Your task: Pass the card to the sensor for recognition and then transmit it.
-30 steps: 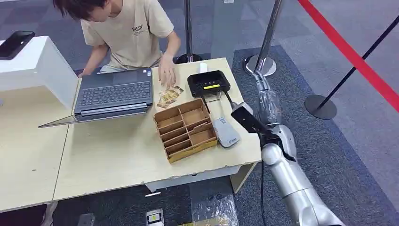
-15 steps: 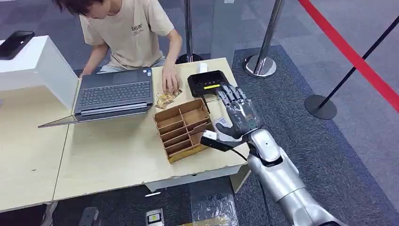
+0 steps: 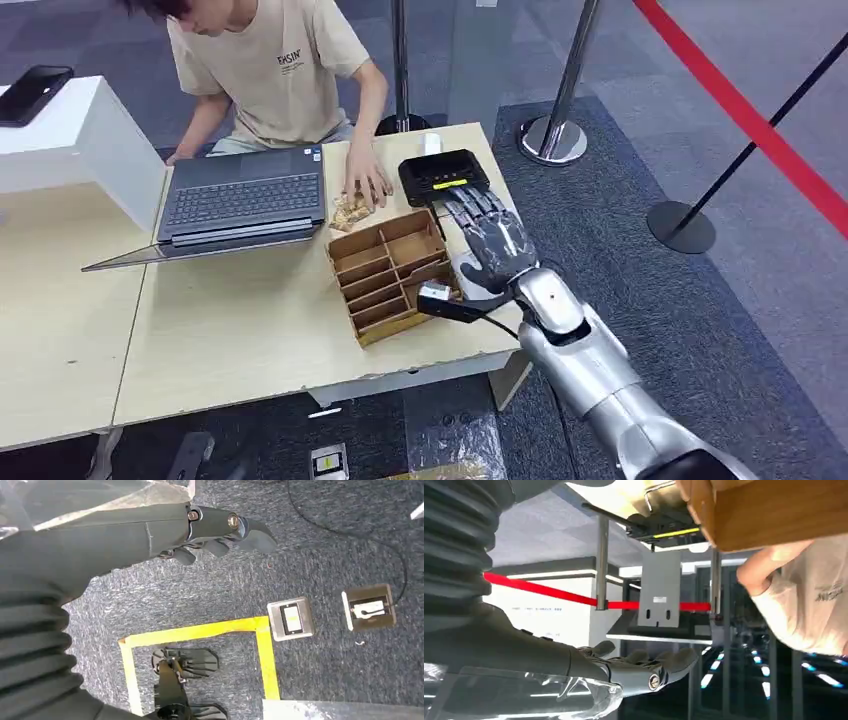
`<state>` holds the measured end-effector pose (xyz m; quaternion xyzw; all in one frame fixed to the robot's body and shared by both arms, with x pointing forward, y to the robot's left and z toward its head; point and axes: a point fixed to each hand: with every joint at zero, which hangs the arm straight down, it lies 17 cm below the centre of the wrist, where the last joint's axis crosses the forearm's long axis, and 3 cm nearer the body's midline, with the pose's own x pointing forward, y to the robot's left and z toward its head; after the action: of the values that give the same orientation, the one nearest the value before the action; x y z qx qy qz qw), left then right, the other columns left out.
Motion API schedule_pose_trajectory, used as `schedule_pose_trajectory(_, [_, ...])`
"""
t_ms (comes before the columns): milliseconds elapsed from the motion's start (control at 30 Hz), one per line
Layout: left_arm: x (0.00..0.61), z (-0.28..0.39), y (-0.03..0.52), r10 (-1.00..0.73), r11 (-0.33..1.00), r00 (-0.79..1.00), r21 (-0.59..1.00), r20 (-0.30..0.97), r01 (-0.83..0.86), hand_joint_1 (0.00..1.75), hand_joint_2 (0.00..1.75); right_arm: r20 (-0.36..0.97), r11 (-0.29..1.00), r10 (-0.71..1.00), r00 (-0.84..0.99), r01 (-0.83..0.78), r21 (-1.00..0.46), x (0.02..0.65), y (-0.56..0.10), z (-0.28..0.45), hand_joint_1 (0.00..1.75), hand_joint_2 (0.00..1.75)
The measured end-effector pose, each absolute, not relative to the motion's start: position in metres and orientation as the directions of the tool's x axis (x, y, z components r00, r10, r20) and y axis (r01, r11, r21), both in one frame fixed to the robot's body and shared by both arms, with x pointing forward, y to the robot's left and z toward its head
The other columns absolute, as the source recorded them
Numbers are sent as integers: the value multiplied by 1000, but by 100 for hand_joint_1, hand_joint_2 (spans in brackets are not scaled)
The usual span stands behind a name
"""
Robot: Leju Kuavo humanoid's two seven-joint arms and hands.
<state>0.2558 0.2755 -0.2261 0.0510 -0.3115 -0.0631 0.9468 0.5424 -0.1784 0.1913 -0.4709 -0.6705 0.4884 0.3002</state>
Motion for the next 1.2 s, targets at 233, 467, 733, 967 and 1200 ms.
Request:
schedule_pose_trajectory(233, [262, -224, 271, -156, 987, 794, 127, 588, 100, 0, 175, -70, 49, 920, -385, 291, -955, 556, -175, 187, 0, 175])
schedule_pose_trajectory(467, [265, -222, 265, -159, 987, 793, 121, 588, 108, 0, 175, -26, 69, 923, -383, 234, -970, 563, -173, 179, 0, 175])
schedule_pose_trajectory(733, [266, -222, 262, -159, 987, 792, 116, 590, 112, 0, 175, 12, 90, 927, -374, 190, -978, 563, -169, 166, 0, 175])
schedule_pose_trajectory(967, [266, -222, 261, -159, 987, 793, 115, 588, 112, 0, 175, 72, 137, 930, -360, 160, -978, 563, -168, 160, 0, 175])
schedule_pose_trajectory(1200, [268, -221, 260, -160, 987, 792, 114, 589, 114, 0, 175, 93, 155, 929, -359, 149, -977, 564, -164, 159, 0, 175])
